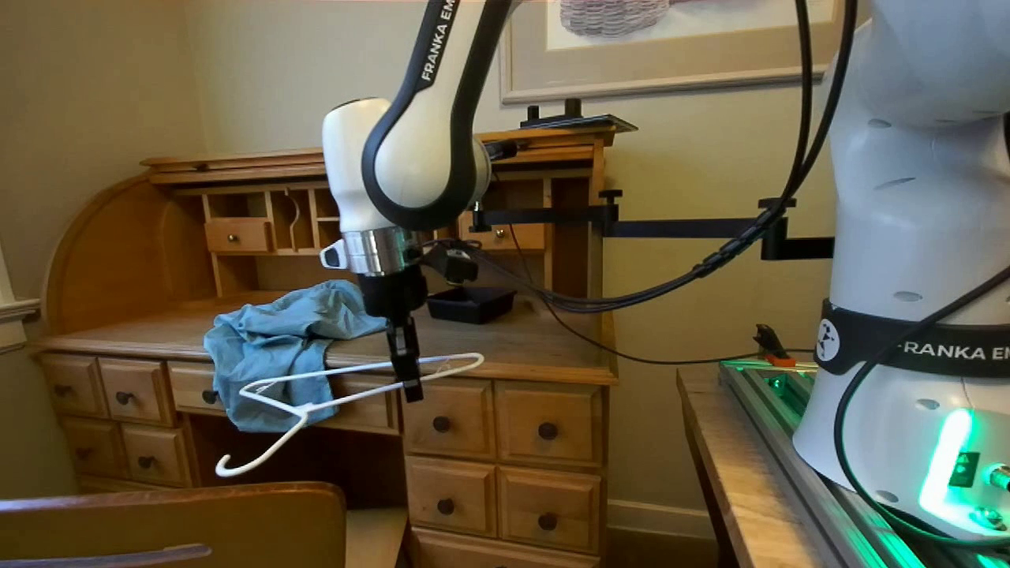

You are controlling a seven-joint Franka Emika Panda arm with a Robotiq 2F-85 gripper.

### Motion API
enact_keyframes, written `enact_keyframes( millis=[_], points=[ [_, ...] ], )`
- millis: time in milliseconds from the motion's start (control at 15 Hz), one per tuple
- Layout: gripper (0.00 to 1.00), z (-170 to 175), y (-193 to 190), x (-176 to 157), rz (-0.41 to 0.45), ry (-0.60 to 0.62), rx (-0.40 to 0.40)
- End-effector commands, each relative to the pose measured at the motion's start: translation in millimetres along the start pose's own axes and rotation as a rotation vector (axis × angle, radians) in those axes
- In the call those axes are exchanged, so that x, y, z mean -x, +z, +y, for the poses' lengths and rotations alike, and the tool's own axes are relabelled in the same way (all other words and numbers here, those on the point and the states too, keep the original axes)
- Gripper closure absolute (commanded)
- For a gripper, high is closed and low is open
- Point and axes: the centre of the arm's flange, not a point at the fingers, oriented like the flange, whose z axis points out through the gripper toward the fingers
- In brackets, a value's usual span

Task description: Put the hanger on the backrest of the chair

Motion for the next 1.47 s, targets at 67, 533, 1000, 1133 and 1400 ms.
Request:
enact_keyframes(
  millis=[67,533,1000,1133,1400],
  points=[
    [0.98,-11.1,4.9,-12.6,0.024,-0.013,-0.032],
    [0.98,-23.4,-1.3,-32.3,0.055,-0.051,-0.030],
    [0.98,-38.8,2.9,-54.8,0.068,-0.118,-0.065],
    [0.98,-42.3,4.7,-60.1,0.071,-0.135,-0.074],
    [0.98,-46.3,8.3,-68.1,0.073,-0.166,-0.078]
  ],
)
